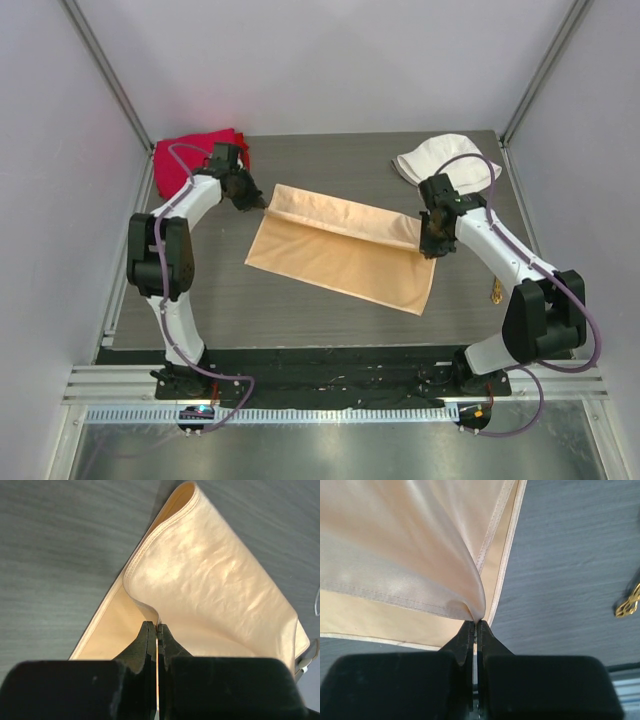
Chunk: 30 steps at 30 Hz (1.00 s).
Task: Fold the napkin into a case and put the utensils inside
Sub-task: Fold and flatten the napkin at the center of the board.
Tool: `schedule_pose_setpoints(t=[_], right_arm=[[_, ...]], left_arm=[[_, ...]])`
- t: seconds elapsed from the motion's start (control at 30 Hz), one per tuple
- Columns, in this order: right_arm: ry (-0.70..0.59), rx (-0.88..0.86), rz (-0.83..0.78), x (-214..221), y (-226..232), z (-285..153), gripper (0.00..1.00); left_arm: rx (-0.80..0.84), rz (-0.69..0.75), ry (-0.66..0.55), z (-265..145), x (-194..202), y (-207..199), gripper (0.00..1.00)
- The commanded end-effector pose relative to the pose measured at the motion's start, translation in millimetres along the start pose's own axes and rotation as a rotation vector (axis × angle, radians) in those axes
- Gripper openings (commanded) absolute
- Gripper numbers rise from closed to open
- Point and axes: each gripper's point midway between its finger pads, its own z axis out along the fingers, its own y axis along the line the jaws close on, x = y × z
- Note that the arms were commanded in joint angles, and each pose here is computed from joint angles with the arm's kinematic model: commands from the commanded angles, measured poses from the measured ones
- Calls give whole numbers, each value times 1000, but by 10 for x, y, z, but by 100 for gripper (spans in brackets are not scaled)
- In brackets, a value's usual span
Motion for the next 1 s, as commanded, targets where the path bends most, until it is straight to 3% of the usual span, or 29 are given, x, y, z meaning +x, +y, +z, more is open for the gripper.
schedule_pose_setpoints(t=[0.0, 0.27, 0.5, 0.83, 0.97], right_arm=[[46, 13, 61, 248, -68, -83, 1], [76, 53, 55, 475, -193, -54, 1], [67, -50, 65, 442, -29, -194, 1], [219, -77, 59, 885, 25, -126, 2], [209, -10, 43, 896, -46, -135, 2]], left_arm=[[37, 31, -29, -333, 16, -65, 0], [22, 23, -14, -408, 210, 73, 0], [-21, 39, -8, -436, 270, 189, 0], [-62, 41, 22, -405, 402, 346, 0], [-69, 45, 26, -407, 434, 380, 0]])
